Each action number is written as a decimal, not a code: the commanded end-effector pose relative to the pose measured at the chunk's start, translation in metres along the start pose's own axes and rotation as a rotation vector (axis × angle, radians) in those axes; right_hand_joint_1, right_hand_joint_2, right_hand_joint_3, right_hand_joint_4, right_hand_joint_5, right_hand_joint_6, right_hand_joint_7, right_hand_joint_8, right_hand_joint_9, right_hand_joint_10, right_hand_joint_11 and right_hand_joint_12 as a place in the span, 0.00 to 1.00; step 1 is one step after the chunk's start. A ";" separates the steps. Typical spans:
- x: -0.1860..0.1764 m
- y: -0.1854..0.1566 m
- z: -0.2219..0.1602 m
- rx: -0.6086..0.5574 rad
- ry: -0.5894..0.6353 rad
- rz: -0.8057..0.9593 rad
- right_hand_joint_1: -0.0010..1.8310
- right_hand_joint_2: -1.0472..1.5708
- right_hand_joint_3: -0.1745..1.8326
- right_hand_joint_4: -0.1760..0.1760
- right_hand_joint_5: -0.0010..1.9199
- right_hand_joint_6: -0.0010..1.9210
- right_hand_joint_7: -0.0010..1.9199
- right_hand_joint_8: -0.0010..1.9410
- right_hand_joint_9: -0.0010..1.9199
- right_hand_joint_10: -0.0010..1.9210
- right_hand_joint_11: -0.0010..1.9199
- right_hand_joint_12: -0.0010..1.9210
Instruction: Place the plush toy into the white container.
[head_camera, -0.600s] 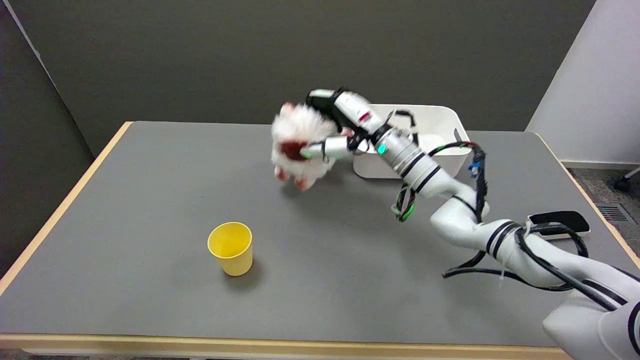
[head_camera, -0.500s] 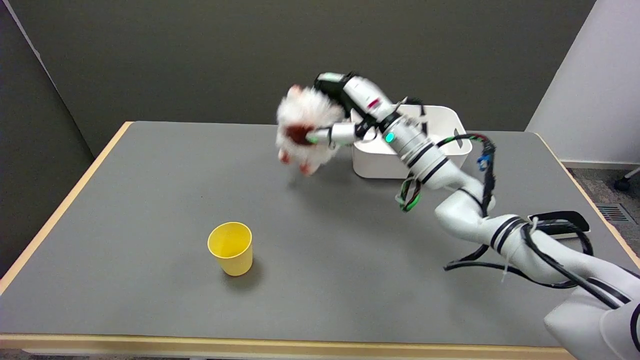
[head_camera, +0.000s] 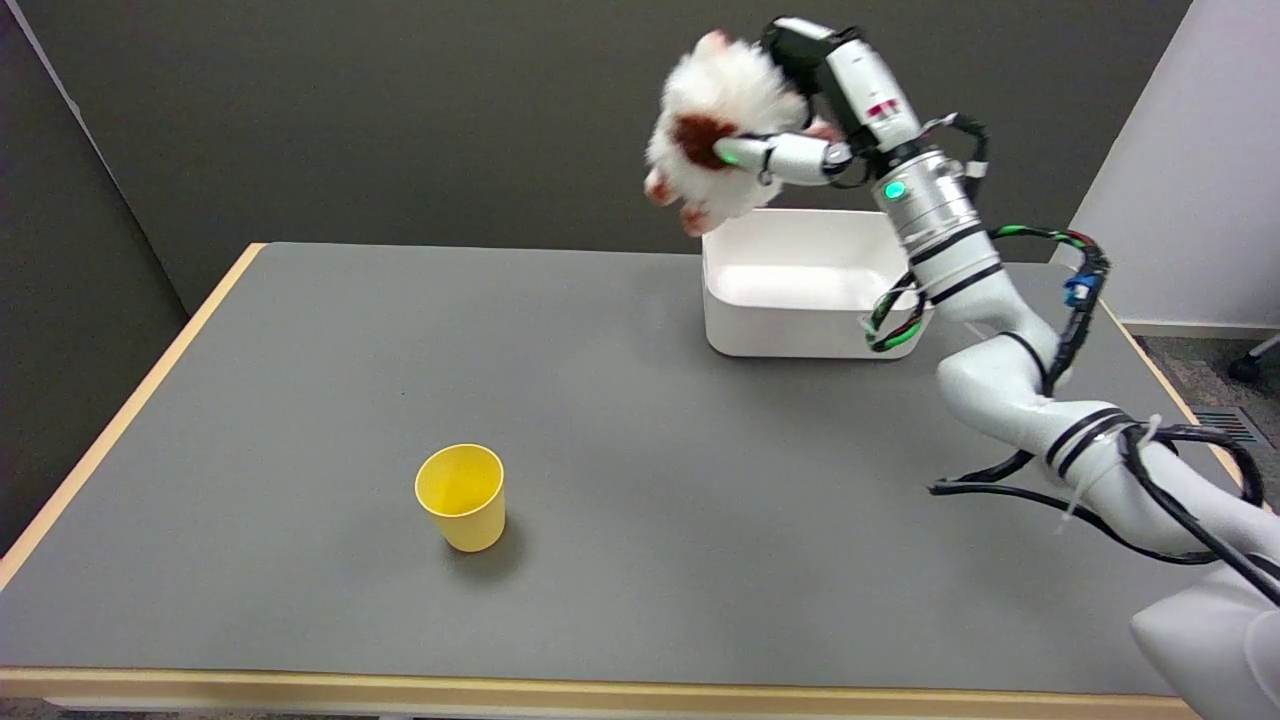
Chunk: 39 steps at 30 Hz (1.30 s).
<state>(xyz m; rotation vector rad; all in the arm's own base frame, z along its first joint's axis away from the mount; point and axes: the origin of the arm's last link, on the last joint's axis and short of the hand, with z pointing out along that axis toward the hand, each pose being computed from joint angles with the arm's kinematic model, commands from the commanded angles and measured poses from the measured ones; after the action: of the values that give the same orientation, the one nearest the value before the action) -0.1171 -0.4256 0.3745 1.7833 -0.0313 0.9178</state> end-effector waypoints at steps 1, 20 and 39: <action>0.051 0.056 -0.039 -0.199 0.053 -0.220 0.74 0.76 0.39 0.12 0.32 0.81 0.43 0.69 0.43 0.83 0.52 1.00; -0.013 0.083 -0.073 -0.312 -0.189 -0.296 0.74 0.76 0.38 0.12 0.33 0.81 0.43 0.69 0.43 0.82 0.52 1.00; -0.012 0.045 -0.076 -0.208 -0.028 -0.141 0.16 0.62 0.55 0.68 0.04 0.17 0.05 0.10 0.02 0.29 0.01 0.58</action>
<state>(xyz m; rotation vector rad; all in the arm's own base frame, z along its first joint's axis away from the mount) -0.1893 -0.4018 0.4320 1.5640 -0.0066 0.6093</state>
